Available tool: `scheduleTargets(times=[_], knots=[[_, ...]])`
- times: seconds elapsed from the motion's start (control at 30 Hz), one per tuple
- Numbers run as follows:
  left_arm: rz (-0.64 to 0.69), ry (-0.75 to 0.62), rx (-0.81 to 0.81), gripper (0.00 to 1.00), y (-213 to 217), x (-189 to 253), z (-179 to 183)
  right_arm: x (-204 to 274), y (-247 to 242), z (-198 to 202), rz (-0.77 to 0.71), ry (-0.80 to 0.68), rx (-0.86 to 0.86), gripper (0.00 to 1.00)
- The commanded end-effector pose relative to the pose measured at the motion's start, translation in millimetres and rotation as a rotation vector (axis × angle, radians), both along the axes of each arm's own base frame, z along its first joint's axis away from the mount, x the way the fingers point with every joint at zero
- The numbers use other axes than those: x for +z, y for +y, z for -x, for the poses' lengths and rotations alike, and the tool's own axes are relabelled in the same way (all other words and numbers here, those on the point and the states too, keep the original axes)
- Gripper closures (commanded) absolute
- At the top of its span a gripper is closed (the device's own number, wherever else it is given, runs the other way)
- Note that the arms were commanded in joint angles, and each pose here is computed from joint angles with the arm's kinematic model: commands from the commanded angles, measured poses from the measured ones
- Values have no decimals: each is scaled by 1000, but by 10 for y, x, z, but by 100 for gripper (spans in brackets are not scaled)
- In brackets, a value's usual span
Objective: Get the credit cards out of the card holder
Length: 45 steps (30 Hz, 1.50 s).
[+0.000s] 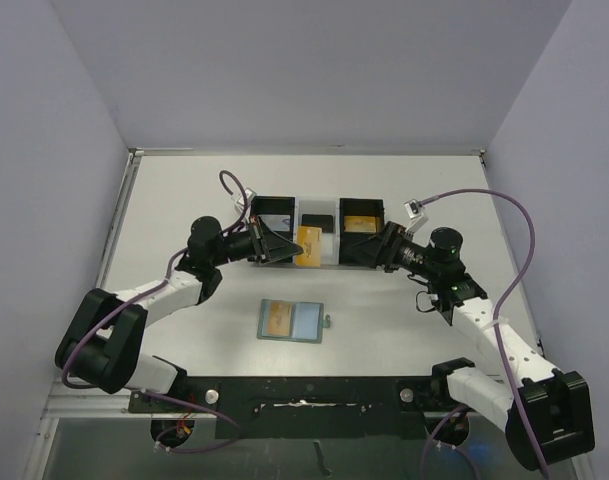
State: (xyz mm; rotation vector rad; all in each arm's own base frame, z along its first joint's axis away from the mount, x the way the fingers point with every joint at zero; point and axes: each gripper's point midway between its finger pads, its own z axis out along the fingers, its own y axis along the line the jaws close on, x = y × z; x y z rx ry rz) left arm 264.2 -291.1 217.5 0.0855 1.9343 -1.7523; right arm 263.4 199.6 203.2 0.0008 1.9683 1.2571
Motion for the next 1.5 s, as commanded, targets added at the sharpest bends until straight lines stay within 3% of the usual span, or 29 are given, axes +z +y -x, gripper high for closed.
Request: scheduleTargets(times=[0.0, 0.2, 0.37, 0.5, 0.8, 1.07, 1.3, 1.47], knots=[[110, -103, -28, 100, -37, 339, 39, 422, 197, 41, -108, -126, 120, 29], [129, -80, -52, 100, -70, 328, 120, 600, 501, 65, -157, -171, 221, 29], [178, -91, -90, 100, -88, 429, 177, 601, 627, -11, -117, -155, 239, 34], [296, -107, -136, 100, -26, 626, 305, 659, 684, -45, -90, -153, 246, 37], [305, -101, -137, 100, -53, 629, 278, 590, 857, 177, -153, -113, 354, 57], [238, -115, -104, 100, -68, 544, 212, 436, 759, 223, -129, -80, 325, 90], [206, -128, -78, 100, -39, 526, 162, 506, 712, 252, -150, -101, 322, 100], [139, -145, -34, 37, -12, 455, 103, 546, 545, 113, -97, -128, 239, 100]])
